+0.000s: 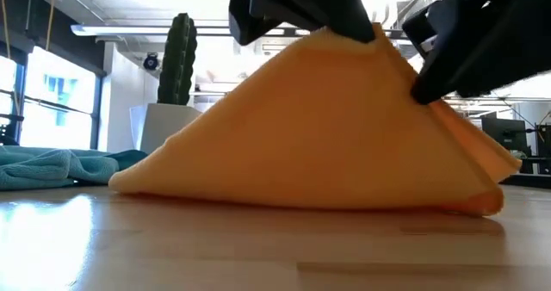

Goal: Fold microfiber towels
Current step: Fold the orange microfiber cloth

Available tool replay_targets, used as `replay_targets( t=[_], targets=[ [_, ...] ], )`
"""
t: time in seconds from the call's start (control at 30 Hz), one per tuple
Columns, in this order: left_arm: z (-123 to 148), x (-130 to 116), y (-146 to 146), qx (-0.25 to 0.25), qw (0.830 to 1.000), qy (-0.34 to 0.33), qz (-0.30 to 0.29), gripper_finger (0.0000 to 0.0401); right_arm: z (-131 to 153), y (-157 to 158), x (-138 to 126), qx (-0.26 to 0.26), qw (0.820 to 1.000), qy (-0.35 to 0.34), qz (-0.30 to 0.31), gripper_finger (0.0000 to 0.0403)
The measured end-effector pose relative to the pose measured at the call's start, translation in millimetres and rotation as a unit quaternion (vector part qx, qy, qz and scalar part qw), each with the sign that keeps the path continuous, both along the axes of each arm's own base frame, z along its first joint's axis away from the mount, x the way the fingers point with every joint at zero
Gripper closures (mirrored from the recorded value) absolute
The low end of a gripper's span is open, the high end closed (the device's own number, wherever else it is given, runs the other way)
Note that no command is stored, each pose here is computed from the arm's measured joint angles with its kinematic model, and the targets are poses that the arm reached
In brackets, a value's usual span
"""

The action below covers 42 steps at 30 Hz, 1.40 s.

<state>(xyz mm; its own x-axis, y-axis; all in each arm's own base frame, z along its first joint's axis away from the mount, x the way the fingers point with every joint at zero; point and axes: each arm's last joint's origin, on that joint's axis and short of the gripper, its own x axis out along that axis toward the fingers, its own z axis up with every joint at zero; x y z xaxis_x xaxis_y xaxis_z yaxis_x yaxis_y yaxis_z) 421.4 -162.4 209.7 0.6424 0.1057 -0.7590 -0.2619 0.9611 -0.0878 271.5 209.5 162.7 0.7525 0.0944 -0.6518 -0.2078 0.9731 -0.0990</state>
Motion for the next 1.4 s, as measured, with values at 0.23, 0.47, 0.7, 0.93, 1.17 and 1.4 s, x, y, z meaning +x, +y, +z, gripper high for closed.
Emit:
replay_targets(
  t=[0.23, 0.47, 0.7, 0.93, 1.17, 1.4],
  targets=[
    [2.4, -2.8, -1.5, 0.002, 1.000, 0.003, -0.001, 0.0400, -1.9, -3.6, 4.8, 0.015, 1.000, -0.002, -0.019, 0.0275],
    [0.2, -5.8, -0.3, 0.005, 1.000, 0.022, 0.005, 0.0401, 15.8, 9.2, -7.2, 0.025, 0.999, -0.043, -0.008, 0.0275],
    [0.6, -5.0, -0.5, 0.003, 1.000, 0.017, 0.005, 0.0401, 11.0, 1.7, -1.0, 0.011, 0.996, -0.059, -0.072, 0.0275],
    [2.1, -4.9, -0.1, 0.008, 1.000, 0.011, 0.010, 0.0401, 11.3, -10.0, 9.4, 0.040, 0.992, -0.059, -0.102, 0.0275],
    [14.8, -7.4, 3.0, 0.027, 0.999, -0.010, 0.027, 0.0401, -9.3, -9.4, 14.7, 0.058, 0.994, -0.015, -0.092, 0.0275],
    [20.5, -14.7, -4.1, 0.026, 0.999, -0.006, 0.017, 0.0401, -25.4, -6.6, 9.7, 0.033, 0.995, 0.022, -0.091, 0.0275]
  ],
)
